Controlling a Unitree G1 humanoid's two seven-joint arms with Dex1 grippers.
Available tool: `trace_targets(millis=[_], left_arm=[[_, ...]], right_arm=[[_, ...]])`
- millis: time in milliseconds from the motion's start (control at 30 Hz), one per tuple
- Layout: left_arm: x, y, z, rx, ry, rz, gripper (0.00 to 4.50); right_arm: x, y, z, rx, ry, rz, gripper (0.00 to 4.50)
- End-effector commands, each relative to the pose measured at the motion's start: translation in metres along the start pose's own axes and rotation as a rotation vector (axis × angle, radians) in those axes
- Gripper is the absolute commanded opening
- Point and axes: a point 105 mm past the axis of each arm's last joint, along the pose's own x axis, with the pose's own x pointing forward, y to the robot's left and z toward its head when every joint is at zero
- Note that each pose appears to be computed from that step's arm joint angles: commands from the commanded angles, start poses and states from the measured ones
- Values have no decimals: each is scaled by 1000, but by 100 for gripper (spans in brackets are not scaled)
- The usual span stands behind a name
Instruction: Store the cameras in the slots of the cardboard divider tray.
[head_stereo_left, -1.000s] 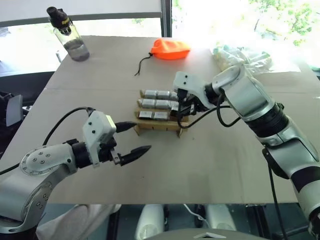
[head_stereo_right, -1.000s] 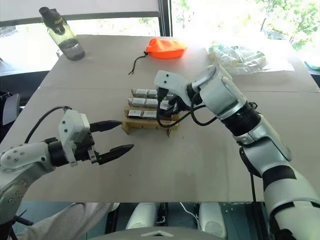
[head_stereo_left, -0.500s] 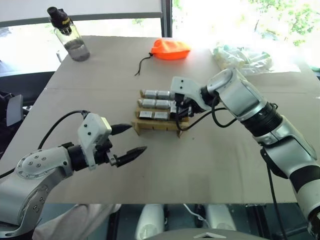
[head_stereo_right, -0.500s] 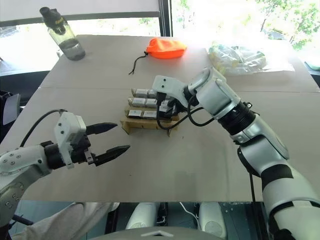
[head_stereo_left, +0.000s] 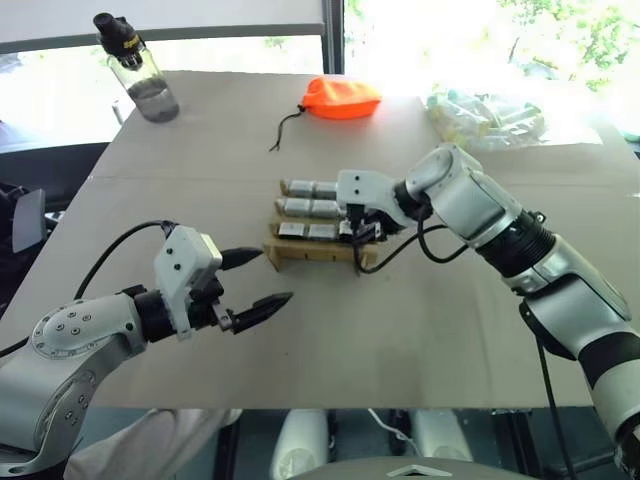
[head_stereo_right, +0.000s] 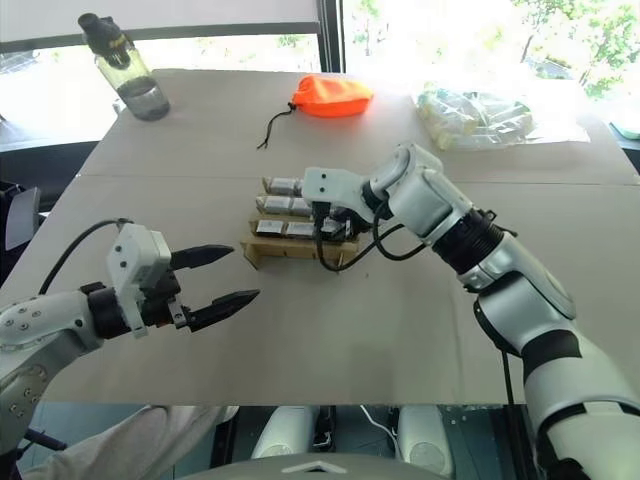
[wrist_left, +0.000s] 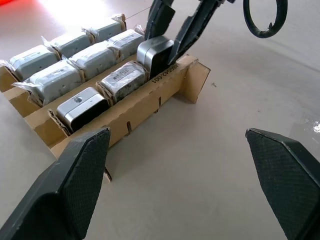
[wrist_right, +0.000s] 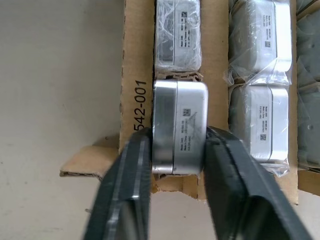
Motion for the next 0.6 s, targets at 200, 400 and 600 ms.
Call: trace_targets(millis=[200, 400, 600], left_arm=[[1, -2, 3, 19, -43, 11, 450], [10, 15, 6, 0, -172, 171, 450], [16, -11, -28, -128, -164, 140, 450]], right_arm=[[-49, 15, 5, 137, -186, 90, 331], [-82, 35, -41, 303, -313, 89, 331], [-98, 46, -97, 455, -509, -169, 331]])
